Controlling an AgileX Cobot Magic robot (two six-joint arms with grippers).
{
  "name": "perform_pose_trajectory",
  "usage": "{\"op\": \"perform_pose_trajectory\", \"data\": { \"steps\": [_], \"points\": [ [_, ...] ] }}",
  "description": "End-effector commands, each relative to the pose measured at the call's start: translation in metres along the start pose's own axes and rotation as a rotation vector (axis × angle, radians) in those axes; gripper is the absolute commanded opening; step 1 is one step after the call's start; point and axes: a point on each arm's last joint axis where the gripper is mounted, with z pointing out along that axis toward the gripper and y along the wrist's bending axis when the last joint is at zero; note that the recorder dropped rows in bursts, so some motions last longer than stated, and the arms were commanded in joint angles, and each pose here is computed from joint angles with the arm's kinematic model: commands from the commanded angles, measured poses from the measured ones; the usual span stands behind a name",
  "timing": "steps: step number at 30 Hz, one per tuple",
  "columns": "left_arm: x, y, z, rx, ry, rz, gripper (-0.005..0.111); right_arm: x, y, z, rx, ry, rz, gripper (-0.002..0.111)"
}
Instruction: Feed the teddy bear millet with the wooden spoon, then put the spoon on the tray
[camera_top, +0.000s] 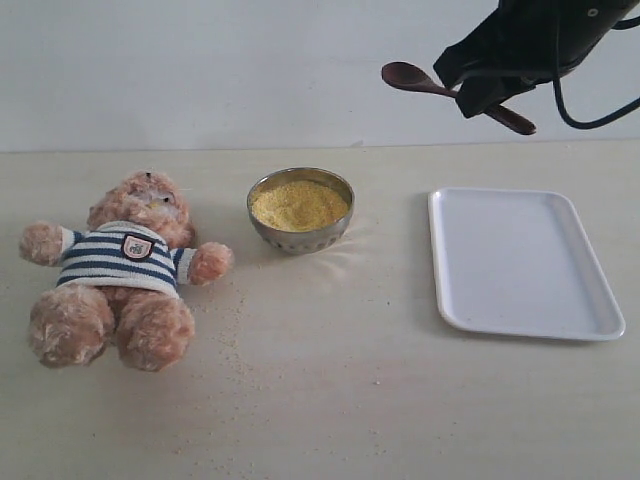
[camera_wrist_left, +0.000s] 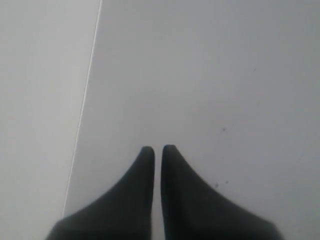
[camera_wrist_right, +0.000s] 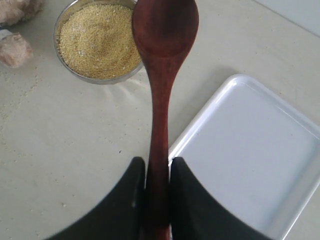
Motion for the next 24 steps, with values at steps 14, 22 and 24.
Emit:
{"op": "perform_pose_trajectory", "data": {
  "steps": [14,22,24],
  "points": [
    [0.204,0.032,-0.081,-0.090,0.521,-0.130,0.005,0.006,-0.016,-0.004,0.166,0.049,0.038,0.000],
    [0.185,0.028,-0.092,-0.028,0.351,-0.154,0.005,0.017,-0.056,-0.012,0.245,0.046,0.188,0.000],
    [0.182,0.026,-0.097,0.012,0.331,-0.165,0.005,0.022,-0.069,-0.015,0.259,0.040,0.234,0.000]
  ]
}}
